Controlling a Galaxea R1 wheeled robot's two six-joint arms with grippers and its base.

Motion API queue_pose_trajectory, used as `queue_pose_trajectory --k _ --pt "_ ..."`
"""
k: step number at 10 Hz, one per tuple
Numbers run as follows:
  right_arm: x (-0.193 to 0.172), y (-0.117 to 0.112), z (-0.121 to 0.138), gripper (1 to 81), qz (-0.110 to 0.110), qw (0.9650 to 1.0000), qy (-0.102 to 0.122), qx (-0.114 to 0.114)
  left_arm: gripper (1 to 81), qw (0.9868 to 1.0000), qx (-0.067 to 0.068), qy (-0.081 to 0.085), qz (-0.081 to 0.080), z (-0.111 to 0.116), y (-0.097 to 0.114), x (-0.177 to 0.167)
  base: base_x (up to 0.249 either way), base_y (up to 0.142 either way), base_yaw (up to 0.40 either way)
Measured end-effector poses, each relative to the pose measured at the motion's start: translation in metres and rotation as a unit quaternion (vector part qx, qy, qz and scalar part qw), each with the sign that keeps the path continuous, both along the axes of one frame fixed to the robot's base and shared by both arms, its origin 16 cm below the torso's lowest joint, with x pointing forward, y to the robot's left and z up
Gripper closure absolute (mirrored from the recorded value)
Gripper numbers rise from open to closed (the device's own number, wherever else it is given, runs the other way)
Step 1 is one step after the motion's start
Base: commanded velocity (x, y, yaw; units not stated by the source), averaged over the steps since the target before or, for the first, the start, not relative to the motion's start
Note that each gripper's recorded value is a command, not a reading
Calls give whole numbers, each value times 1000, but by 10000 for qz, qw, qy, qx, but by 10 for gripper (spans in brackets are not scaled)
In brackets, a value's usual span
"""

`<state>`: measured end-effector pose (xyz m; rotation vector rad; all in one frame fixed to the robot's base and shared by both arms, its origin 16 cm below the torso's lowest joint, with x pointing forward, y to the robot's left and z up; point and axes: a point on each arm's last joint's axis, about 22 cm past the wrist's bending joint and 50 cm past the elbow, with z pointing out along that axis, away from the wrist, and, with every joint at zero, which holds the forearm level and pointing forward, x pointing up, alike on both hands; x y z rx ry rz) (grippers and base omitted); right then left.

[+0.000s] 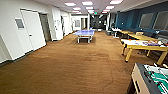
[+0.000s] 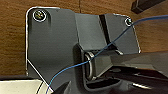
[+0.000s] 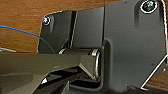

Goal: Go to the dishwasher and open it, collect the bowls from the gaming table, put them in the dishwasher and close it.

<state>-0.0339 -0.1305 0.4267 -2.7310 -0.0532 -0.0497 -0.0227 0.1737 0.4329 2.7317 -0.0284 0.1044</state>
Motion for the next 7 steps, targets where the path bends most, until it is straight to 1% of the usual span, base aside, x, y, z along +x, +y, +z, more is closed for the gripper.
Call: queue_pose_trajectory --k 3,4,7 --pt "0 -4 -2 10 2 10000 1 -66 10 10000 -27 22 9 0 -4 -2 159 0 0" --pt "0 -10 -3 10 2 9999 -2 -129 10 10000 -27 25 7 0 -4 -2 164 0 0" --pt "1 -14 -4 10 4 9999 -9 -170 10 10000 -74 23 8 1 -12 -2 164 0 0"
